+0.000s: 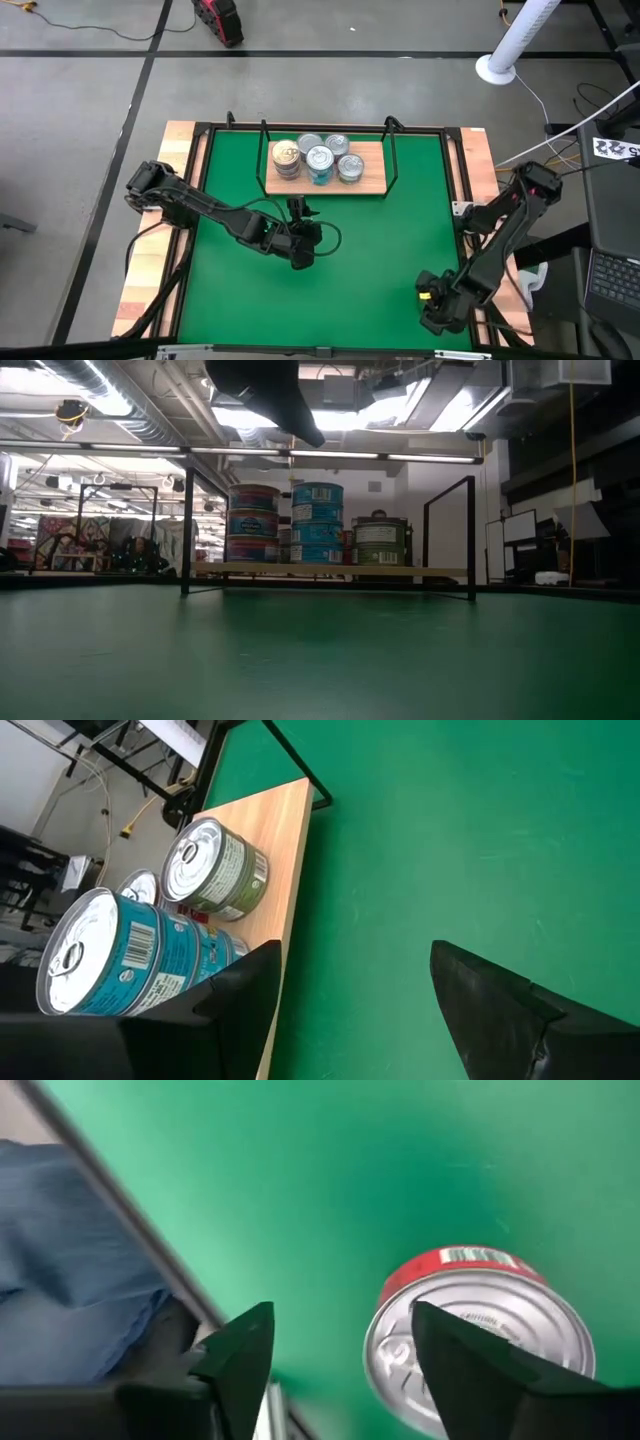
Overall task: Stack canned seafood by type on shelf
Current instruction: Stack the red tuna can on top of the other red tuna cans on the shelf
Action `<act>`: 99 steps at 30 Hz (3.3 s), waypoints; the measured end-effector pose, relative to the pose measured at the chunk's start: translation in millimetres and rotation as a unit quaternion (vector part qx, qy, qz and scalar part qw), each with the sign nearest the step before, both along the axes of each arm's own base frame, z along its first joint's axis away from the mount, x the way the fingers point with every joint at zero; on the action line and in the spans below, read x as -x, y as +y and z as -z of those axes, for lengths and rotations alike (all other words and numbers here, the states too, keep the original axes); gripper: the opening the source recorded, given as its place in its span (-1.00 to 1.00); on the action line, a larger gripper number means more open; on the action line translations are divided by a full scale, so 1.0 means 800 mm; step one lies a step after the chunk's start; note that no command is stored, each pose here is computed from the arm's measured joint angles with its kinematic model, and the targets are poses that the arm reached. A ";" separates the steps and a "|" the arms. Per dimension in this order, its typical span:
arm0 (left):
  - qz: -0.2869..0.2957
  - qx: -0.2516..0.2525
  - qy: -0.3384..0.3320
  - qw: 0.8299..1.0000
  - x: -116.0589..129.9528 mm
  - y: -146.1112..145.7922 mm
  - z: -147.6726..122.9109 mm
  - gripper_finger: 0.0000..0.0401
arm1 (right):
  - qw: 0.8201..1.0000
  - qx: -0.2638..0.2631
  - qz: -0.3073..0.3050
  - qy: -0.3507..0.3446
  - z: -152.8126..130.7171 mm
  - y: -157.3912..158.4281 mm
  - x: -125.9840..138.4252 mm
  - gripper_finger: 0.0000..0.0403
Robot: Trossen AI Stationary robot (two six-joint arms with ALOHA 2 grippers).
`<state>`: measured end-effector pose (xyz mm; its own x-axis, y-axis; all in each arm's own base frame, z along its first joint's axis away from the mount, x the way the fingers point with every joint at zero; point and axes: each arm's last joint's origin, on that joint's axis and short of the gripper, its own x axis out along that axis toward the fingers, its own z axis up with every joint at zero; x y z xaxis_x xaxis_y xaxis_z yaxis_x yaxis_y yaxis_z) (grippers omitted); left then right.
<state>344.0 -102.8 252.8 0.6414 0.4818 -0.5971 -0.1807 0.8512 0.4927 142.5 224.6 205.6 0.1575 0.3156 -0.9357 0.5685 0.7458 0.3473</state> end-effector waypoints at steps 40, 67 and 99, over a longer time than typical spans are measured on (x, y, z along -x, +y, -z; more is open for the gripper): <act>-0.002 0.002 -0.002 1.000 0.000 0.000 0.000 0.26 | 0.975 0.183 0.035 0.122 0.049 -0.017 0.011 -0.38; 0.004 0.014 -0.033 0.999 -0.006 -0.002 -0.005 0.26 | 0.981 0.172 0.022 0.088 0.049 -0.014 0.004 -0.99; 0.098 0.020 -0.003 0.995 -0.053 -0.028 0.070 0.26 | 0.980 0.174 -0.061 0.081 0.012 -0.038 -0.050 -0.93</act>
